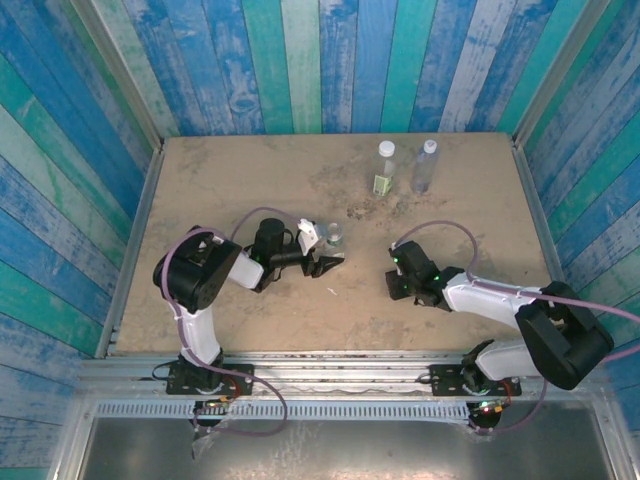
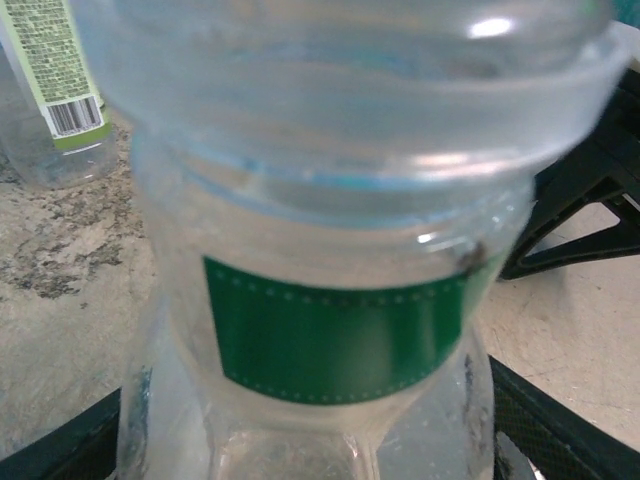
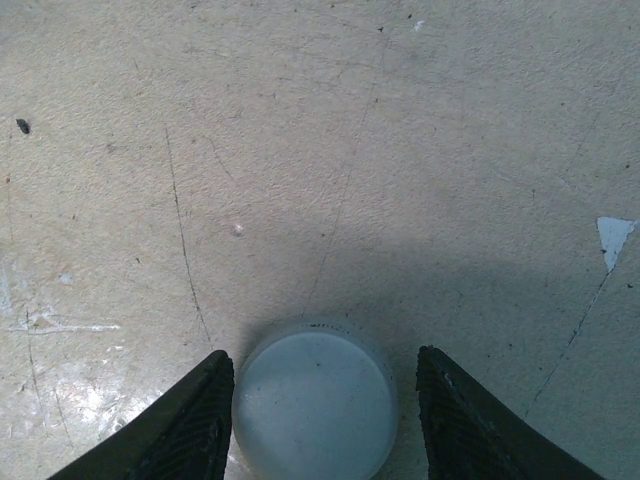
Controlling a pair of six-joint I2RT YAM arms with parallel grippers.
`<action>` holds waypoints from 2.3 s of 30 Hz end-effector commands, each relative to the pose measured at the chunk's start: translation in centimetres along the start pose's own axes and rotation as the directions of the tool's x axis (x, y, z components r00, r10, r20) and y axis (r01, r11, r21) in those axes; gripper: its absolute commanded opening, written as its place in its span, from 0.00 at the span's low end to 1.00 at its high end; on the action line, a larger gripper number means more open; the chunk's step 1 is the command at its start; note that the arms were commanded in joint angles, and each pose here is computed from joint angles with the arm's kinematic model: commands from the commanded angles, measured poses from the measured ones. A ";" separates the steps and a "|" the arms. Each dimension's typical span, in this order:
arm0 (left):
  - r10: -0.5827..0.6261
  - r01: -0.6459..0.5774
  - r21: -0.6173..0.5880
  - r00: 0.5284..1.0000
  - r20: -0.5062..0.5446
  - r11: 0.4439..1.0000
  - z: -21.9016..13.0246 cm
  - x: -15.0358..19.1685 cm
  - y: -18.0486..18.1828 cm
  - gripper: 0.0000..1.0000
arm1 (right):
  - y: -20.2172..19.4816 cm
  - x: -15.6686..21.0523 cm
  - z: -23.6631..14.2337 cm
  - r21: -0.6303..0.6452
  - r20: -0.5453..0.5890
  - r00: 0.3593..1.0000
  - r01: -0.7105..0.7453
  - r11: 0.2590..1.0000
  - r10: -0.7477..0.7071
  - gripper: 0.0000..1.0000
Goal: Screw on the bottle caps
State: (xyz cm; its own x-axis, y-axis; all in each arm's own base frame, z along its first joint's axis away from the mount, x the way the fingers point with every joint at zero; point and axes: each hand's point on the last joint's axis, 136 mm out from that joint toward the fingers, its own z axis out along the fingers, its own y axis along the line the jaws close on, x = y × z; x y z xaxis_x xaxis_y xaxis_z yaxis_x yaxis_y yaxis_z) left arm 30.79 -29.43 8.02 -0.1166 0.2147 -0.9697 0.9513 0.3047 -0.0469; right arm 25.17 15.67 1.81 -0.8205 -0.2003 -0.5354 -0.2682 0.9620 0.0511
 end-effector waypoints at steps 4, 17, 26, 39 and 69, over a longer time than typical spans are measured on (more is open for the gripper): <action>-0.015 0.016 0.052 1.000 -0.027 0.999 0.7 1.3 -0.7 0.74 | 0.1 -0.5 -0.3 0.009 -0.002 1.000 0.020 1.000 -0.020 0.48; -0.010 0.012 0.070 0.999 -0.039 0.997 1.0 1.4 -0.9 0.75 | 0.1 -0.1 -0.2 0.009 -0.020 1.000 0.016 1.000 -0.015 0.51; -0.014 0.017 0.079 0.999 -0.041 0.997 1.0 1.6 -1.1 0.75 | 0.2 0.3 0.1 0.004 -0.036 0.999 0.016 1.000 -0.016 0.47; -0.009 0.014 0.094 0.998 -0.055 0.995 1.3 1.7 -1.4 0.75 | 0.2 -0.7 -0.8 0.009 -0.019 0.999 0.029 1.000 -0.028 0.43; 0.051 -0.053 0.059 0.998 0.036 0.997 0.5 0.0 -2.2 0.94 | 4.1 -9.0 -6.1 -0.113 0.043 0.993 0.114 0.987 -0.109 0.44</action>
State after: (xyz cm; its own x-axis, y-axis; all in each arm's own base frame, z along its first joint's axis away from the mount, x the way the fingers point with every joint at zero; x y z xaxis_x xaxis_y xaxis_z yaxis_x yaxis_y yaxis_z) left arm 28.66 -30.63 7.26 -0.0989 0.2308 -0.9680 0.9736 0.2237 -0.0461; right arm 28.80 20.29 12.42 -0.7536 -0.2697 -0.5994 -0.3992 0.9123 0.0914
